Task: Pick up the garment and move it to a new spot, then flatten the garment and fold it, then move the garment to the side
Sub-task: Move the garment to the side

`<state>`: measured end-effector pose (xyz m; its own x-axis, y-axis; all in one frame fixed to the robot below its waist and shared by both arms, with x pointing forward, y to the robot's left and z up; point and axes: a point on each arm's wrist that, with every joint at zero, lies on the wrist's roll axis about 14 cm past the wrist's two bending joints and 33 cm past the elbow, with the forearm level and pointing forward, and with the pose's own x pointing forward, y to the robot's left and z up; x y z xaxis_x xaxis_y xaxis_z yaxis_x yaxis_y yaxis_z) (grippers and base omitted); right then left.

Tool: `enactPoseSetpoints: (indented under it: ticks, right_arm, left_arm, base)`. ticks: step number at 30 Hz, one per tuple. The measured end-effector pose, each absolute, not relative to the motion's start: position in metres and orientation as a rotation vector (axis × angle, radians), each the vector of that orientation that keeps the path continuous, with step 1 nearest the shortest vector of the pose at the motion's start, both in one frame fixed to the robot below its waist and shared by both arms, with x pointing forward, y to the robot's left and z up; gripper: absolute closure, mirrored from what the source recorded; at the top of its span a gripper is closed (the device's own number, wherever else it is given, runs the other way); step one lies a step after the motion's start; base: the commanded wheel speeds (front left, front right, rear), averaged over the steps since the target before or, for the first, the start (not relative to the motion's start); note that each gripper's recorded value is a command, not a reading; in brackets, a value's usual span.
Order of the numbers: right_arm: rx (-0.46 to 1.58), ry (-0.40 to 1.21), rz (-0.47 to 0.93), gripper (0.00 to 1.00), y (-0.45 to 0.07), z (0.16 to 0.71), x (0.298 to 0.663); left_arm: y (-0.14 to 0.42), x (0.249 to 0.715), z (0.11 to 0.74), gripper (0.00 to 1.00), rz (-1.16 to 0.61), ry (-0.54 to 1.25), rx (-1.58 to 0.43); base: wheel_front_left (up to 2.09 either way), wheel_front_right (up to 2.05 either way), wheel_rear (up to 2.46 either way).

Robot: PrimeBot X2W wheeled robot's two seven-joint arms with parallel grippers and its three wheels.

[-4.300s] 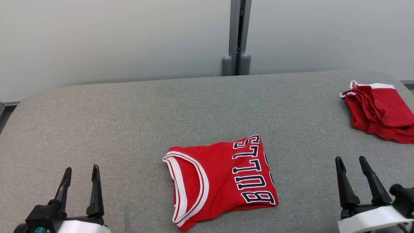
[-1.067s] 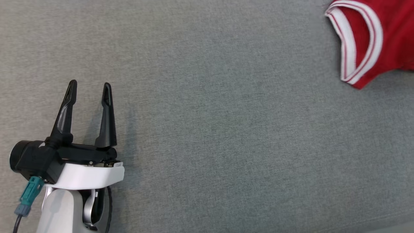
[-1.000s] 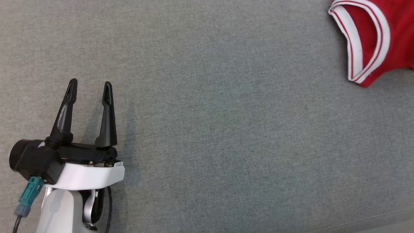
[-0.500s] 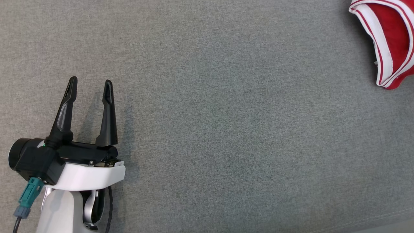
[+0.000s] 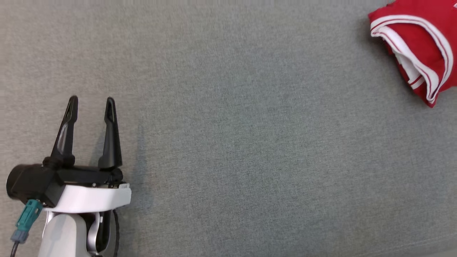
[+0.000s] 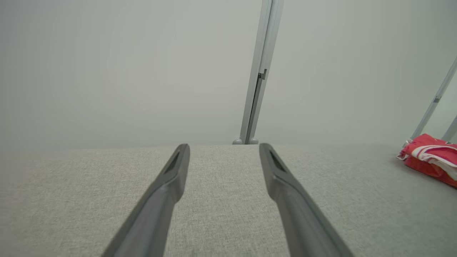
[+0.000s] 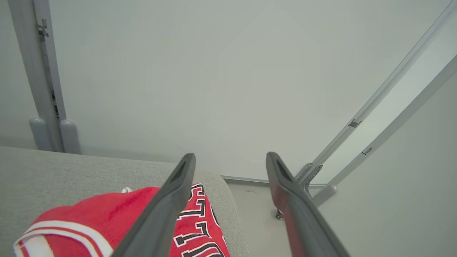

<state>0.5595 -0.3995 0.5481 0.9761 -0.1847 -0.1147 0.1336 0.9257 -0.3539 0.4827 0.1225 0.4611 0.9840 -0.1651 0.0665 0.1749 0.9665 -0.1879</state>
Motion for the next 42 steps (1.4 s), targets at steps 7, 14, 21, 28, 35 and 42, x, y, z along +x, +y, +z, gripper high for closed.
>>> enactPoseSetpoints:
  ticks: [7,14,21,28,35,42]
  right_arm:
    - [-0.262,-0.062,-0.068,0.0,-0.352,0.603,0.553]
    - [-0.158,-0.177,0.005,0.0,-0.309,0.614,0.517]
    - [-0.078,-0.184,0.064,0.0,-0.272,0.59,0.484]
    - [0.05,-0.178,0.083,0.0,-0.241,0.563,0.454]
    - [0.153,-0.143,0.077,0.0,-0.218,0.537,0.426]
    - [0.201,-0.104,0.044,0.0,-0.216,0.518,0.402]
  left_arm:
    - [0.141,0.462,0.479,0.0,-0.125,-0.068,-0.182]
    - [0.159,0.434,0.494,0.0,-0.079,-0.082,-0.173]
    - [0.176,0.411,0.506,0.0,-0.035,-0.103,-0.169]
    - [0.193,0.391,0.51,0.0,0.021,-0.11,-0.176]
    - [0.205,0.38,0.511,0.0,0.062,-0.112,-0.177]
    - [0.21,0.37,0.503,0.0,0.084,-0.085,-0.159]
  base:
    - [0.0,0.0,0.0]
    - [0.0,0.0,0.0]
    - [0.0,0.0,0.0]
    - [0.0,0.0,0.0]
    - [0.0,0.0,0.0]
    - [0.0,0.0,0.0]
